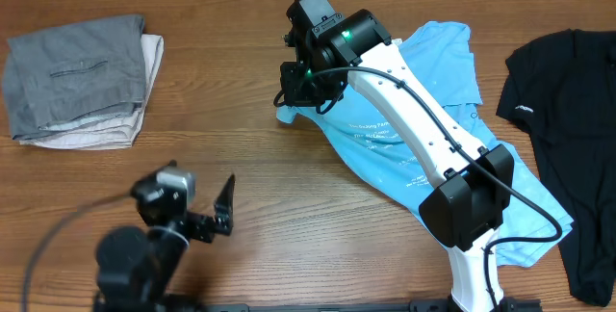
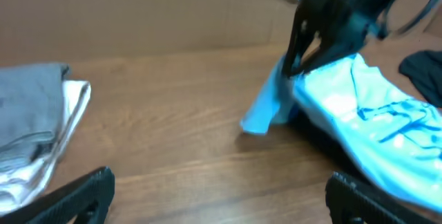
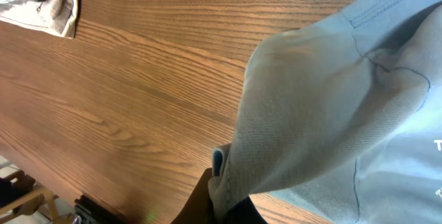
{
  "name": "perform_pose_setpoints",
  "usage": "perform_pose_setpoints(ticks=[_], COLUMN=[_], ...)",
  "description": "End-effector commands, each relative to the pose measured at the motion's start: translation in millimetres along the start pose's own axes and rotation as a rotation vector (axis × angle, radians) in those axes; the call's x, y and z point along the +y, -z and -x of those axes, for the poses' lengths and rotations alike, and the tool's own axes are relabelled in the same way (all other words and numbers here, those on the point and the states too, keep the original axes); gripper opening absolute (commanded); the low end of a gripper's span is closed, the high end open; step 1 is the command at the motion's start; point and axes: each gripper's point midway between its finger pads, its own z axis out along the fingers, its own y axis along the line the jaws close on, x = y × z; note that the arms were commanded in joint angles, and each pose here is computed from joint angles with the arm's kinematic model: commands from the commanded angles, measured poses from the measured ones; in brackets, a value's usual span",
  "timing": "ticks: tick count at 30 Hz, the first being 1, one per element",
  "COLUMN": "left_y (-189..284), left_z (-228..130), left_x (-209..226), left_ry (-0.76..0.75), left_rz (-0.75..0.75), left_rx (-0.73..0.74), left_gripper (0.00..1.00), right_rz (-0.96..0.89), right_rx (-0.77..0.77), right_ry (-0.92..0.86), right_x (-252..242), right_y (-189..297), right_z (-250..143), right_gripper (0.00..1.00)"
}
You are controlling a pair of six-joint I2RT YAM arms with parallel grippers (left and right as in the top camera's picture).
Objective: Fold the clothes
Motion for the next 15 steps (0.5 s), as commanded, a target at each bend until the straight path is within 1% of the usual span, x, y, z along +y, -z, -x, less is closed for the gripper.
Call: perform_pose_setpoints(ticks=[1,4,7,9,11,15], left_y=[-9,-31,-61,-81,-100,-126], left_z=[31,41,53,54,46,19], left_x=[-3,0,8,6,1,-21], left_ry=[-0.030,0.008,0.024,0.044,0.065,0.145], left_rz=[-0.033,-0.047,-0.041,-0.079,-0.131,-0.305], left_rx=[0.119,0.270,0.332,0.364,0.404,0.503], left_gripper=[1.00,1.00,1.00,1.00,1.00,1.00], right_rz=[0.012,0.012,0.009,0.011,0.017,0.014], right_rx=[-0.030,-0.034,-0.036,-0.038,-0.040,-0.038], right_ry=[0.003,-0.006,-0.031,-0.051,-0.062,-0.076], right_x=[2,0,-6,-9,-13,-19], right_y=[12,13,14,16,18,20], right_z=[3,5,7,9,11,13], right_gripper=[0.04,0.04,0.04,0.04,0.04,0.04])
